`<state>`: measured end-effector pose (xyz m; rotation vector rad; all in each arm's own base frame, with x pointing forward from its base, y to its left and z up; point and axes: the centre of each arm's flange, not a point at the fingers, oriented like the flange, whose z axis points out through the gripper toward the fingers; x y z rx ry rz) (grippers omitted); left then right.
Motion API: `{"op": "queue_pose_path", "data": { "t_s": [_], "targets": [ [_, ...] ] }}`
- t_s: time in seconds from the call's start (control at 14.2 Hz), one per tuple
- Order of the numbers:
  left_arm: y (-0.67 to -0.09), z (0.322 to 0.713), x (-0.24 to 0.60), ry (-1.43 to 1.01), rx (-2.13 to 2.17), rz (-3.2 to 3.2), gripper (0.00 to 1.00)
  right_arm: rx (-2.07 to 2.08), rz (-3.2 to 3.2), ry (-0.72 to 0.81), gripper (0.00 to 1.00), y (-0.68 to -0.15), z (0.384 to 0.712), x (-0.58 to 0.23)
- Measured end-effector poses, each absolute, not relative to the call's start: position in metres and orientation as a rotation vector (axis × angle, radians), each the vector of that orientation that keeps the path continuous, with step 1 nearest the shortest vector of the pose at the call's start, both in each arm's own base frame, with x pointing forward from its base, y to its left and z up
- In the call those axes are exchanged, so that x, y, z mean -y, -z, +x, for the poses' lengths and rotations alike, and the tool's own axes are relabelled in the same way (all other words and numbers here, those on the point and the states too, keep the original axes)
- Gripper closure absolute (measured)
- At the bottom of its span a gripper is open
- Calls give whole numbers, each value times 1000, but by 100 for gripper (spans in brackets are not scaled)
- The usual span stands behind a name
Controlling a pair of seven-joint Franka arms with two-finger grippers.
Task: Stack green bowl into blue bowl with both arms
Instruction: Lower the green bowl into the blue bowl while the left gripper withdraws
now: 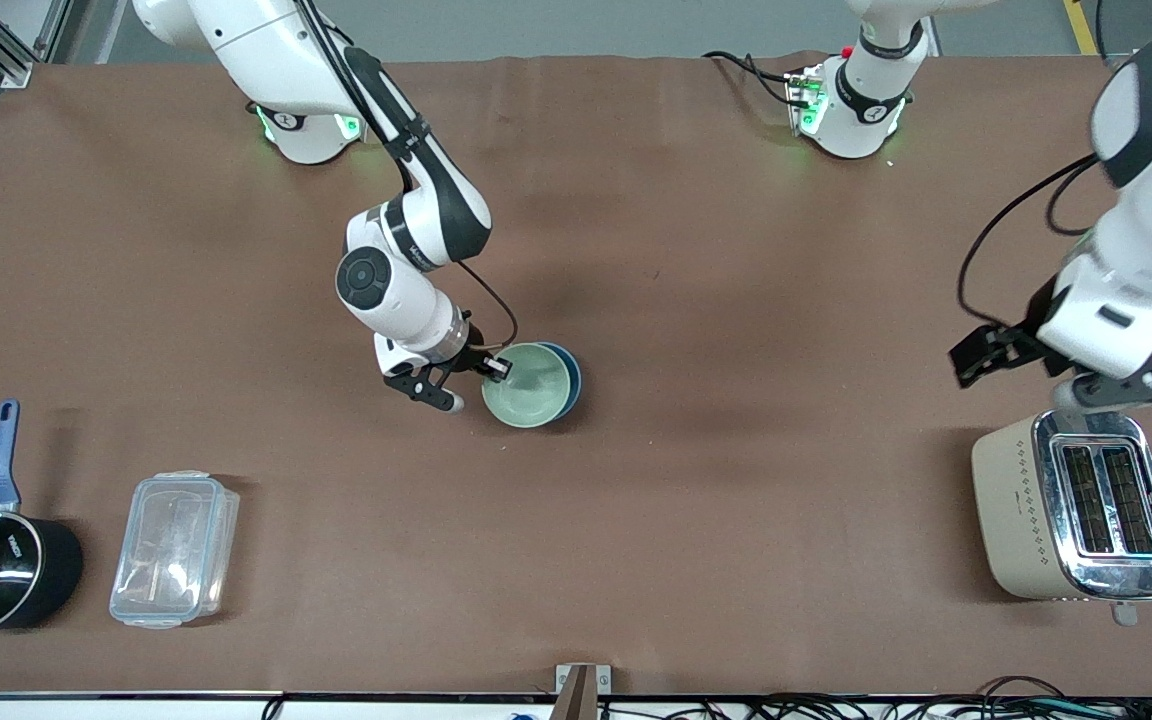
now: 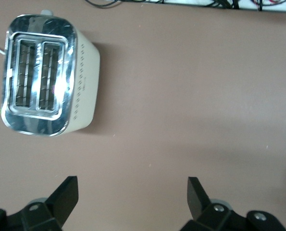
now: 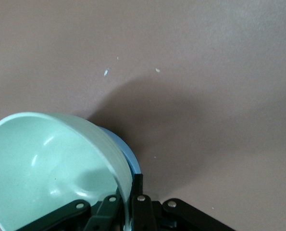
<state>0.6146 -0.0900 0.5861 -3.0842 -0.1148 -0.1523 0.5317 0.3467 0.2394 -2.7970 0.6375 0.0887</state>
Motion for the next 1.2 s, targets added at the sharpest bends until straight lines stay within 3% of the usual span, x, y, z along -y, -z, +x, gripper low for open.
{"op": "queue_pose_path", "data": {
  "t_s": [0.77, 1.2],
  "targets": [
    [-630, 536, 67, 33, -47, -3097, 0, -658, -2792, -98, 95, -240, 527, -354],
    [-633, 526, 62, 11, -42, -3093, 0, -651, -2792, -99, 93, -241, 525, -359]
  ]
}}
